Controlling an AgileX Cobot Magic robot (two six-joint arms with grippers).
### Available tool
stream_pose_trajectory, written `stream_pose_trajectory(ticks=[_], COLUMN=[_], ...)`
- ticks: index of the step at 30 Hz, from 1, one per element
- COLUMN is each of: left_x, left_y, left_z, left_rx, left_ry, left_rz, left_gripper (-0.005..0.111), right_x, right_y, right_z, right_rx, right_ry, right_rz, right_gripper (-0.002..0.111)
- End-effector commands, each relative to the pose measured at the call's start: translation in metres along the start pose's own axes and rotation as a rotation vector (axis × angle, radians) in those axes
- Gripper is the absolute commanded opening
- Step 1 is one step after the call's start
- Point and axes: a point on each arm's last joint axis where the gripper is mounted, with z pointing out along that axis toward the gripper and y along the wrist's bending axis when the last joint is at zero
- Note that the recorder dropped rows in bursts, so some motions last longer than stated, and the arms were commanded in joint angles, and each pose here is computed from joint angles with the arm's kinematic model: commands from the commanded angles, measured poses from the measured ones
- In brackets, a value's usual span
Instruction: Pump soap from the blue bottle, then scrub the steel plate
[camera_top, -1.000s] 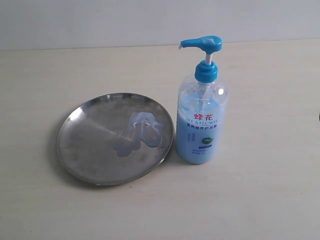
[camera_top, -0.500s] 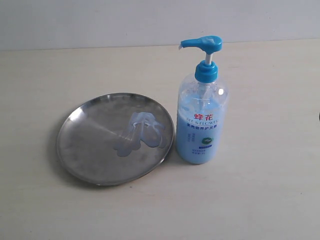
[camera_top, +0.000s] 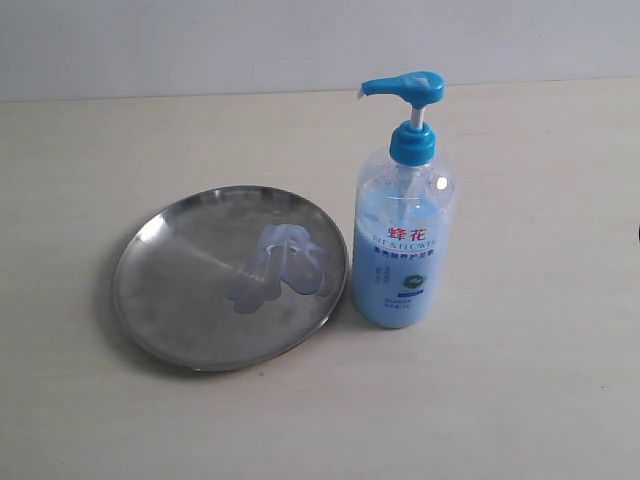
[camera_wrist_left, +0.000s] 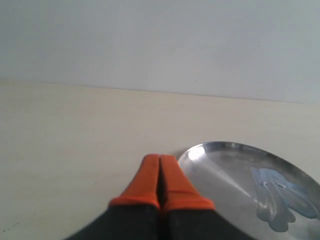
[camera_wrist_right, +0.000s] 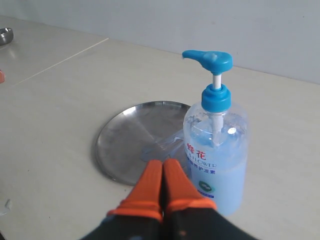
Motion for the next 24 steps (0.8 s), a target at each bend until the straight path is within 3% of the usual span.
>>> stream_pose_trajectory(ticks=[1, 24], left_x=[0.0025, 0.0124], left_y=[0.0004, 0.0013], left_z=[0.0003, -0.0004], left_rx=[-0.002, -0.009], left_ry=[0.006, 0.115], left_rz=[0.007, 0.054], left_gripper=[0.000, 0.000], right_x=[0.0005, 0.0005], right_y=[-0.0002, -0.0002], right_z=[-0.0006, -0.0006], right_rx=[0.000, 0.000], right_ry=[-0.015, -0.015], right_rz=[0.001, 0.001], right_gripper=[0.000, 0.000])
